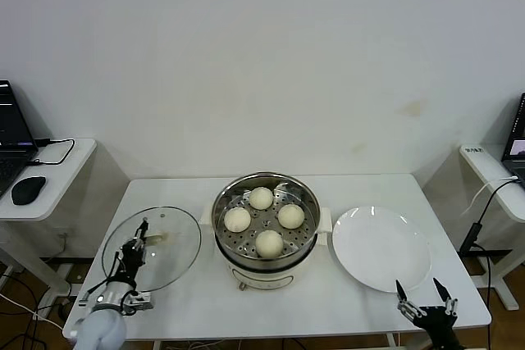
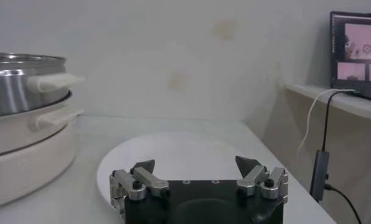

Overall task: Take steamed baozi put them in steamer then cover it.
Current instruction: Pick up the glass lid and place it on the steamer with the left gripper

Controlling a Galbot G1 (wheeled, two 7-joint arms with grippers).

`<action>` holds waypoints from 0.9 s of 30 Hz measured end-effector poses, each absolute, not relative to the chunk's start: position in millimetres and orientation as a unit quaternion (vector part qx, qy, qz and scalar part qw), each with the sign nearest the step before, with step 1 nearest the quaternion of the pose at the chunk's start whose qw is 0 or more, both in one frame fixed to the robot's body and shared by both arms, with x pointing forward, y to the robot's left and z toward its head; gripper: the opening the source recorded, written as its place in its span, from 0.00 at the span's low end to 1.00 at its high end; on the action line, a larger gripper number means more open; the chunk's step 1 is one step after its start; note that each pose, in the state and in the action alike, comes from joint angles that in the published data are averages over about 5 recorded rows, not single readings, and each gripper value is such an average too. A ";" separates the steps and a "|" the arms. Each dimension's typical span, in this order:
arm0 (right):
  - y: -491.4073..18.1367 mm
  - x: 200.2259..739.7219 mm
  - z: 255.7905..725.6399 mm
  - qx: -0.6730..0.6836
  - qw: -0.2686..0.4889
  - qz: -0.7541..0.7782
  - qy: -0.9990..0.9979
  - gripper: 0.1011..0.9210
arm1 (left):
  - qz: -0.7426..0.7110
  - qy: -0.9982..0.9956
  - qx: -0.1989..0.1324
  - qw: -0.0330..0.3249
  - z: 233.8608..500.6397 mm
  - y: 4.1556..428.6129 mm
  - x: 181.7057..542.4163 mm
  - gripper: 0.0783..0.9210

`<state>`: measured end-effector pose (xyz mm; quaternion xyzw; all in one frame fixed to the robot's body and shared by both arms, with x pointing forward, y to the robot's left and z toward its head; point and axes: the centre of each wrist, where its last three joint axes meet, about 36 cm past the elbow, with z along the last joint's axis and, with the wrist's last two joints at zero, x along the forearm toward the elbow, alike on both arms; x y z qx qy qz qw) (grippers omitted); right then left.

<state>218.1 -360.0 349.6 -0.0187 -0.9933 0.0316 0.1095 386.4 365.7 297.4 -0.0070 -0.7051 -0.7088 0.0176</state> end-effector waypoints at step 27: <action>-338.1 215.0 347.4 0.002 0.106 0.064 -0.992 0.88 | -0.709 -0.704 0.009 -0.026 482.9 329.3 374.3 0.08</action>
